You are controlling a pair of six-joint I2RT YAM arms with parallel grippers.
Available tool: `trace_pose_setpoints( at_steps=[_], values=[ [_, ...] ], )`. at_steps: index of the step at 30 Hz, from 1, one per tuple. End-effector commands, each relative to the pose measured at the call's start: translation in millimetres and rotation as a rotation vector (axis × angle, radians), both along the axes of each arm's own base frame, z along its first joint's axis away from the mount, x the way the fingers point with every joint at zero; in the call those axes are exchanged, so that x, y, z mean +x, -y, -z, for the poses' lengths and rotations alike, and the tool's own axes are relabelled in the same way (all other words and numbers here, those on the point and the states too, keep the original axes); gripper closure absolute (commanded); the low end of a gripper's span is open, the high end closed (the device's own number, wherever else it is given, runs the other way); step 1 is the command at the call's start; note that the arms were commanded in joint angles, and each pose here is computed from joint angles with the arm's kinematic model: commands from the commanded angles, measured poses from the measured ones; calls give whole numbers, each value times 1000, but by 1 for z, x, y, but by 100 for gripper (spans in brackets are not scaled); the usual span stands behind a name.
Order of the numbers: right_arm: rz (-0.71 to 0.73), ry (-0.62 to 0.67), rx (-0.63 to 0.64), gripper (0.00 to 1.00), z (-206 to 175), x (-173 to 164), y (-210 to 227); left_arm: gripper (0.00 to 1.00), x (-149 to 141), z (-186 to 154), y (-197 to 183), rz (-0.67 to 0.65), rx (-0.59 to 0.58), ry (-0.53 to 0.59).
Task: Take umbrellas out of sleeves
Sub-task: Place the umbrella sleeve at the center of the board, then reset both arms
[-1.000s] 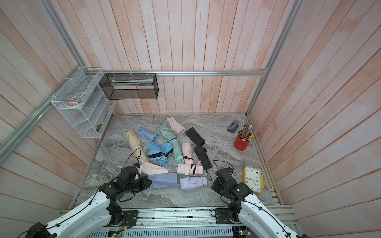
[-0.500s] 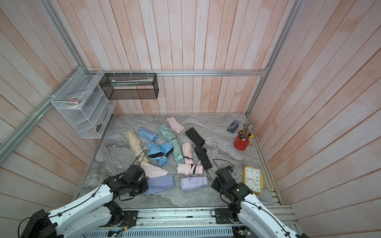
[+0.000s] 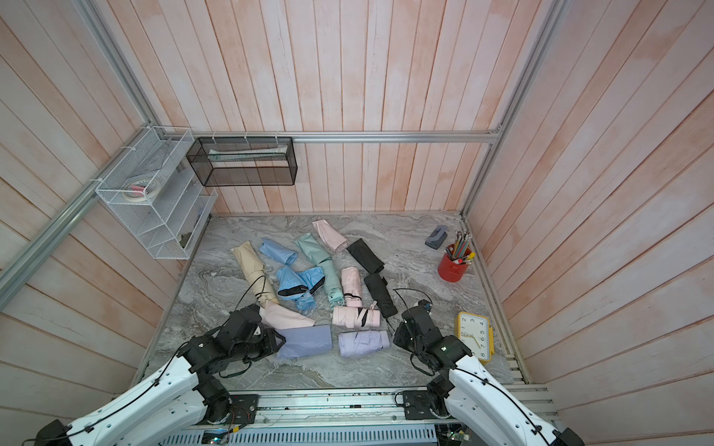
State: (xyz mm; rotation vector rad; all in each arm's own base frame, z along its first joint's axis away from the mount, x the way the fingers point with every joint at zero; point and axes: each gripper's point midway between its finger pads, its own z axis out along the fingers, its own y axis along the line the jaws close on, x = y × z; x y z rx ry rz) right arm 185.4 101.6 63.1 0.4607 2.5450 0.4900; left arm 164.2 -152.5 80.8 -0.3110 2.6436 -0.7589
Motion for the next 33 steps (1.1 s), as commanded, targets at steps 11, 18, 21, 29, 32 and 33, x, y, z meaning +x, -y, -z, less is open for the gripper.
trace_pose_setpoints(
  at_steps=[11,18,21,29,32,33],
  values=[
    [-53,84,32,71,-31,3,-6,49,13,-74,17,38,-271,344],
    [-22,172,58,69,-60,10,-3,0,24,-120,7,29,-261,567],
    [12,315,83,67,-94,21,2,0,29,-133,1,9,-247,636],
    [173,643,19,60,-170,48,35,0,42,-166,-35,-153,-173,838],
    [259,754,-47,59,-198,56,52,0,48,-179,-55,-241,-109,925],
    [284,791,-69,56,-206,59,57,0,51,-183,-62,-274,-80,951]
  ],
)
